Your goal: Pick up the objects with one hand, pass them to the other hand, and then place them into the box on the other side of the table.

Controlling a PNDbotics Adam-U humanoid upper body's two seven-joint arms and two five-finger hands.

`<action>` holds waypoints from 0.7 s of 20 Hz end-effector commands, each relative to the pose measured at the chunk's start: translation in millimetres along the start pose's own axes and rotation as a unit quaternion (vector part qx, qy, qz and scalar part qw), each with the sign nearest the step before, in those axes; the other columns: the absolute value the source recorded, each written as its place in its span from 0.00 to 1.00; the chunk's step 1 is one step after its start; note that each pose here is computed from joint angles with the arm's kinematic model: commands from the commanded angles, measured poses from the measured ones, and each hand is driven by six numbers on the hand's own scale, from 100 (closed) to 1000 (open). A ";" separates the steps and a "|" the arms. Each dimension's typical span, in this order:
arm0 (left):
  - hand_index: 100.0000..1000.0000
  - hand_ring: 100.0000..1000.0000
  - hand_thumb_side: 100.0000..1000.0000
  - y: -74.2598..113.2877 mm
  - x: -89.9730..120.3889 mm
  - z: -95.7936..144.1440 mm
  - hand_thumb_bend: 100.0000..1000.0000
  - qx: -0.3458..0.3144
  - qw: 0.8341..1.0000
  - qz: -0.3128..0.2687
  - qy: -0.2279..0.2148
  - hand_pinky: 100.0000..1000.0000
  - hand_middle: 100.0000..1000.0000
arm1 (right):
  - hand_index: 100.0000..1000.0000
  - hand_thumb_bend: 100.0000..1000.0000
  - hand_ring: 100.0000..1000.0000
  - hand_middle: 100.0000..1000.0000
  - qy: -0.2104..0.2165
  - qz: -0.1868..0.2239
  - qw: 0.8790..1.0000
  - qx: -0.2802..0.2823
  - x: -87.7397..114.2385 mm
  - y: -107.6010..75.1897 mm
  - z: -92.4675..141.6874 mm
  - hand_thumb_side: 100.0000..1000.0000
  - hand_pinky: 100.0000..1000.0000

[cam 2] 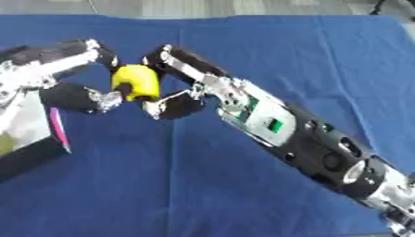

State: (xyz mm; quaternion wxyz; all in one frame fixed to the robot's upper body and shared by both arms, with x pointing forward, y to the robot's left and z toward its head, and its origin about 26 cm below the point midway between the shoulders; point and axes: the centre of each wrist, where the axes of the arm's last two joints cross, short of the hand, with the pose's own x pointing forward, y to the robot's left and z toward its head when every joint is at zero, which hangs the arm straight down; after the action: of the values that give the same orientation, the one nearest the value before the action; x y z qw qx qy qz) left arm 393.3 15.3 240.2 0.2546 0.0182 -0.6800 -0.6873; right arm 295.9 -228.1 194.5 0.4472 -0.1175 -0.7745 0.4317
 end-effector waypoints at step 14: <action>0.29 0.51 0.17 9.0 1.6 4.0 0.00 0.018 1.000 0.018 0.005 0.94 0.27 | 0.80 0.41 0.64 0.67 -0.030 0.021 0.999 0.006 6.1 -6.0 0.4 0.11 0.72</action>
State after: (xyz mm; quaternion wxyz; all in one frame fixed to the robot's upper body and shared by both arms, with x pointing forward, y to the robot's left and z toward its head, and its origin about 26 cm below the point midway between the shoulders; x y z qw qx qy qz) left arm 393.5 16.2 238.3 0.2792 0.0011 -0.6853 -0.6727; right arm 295.8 -228.3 194.3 0.4340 -0.1131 -0.7737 0.4474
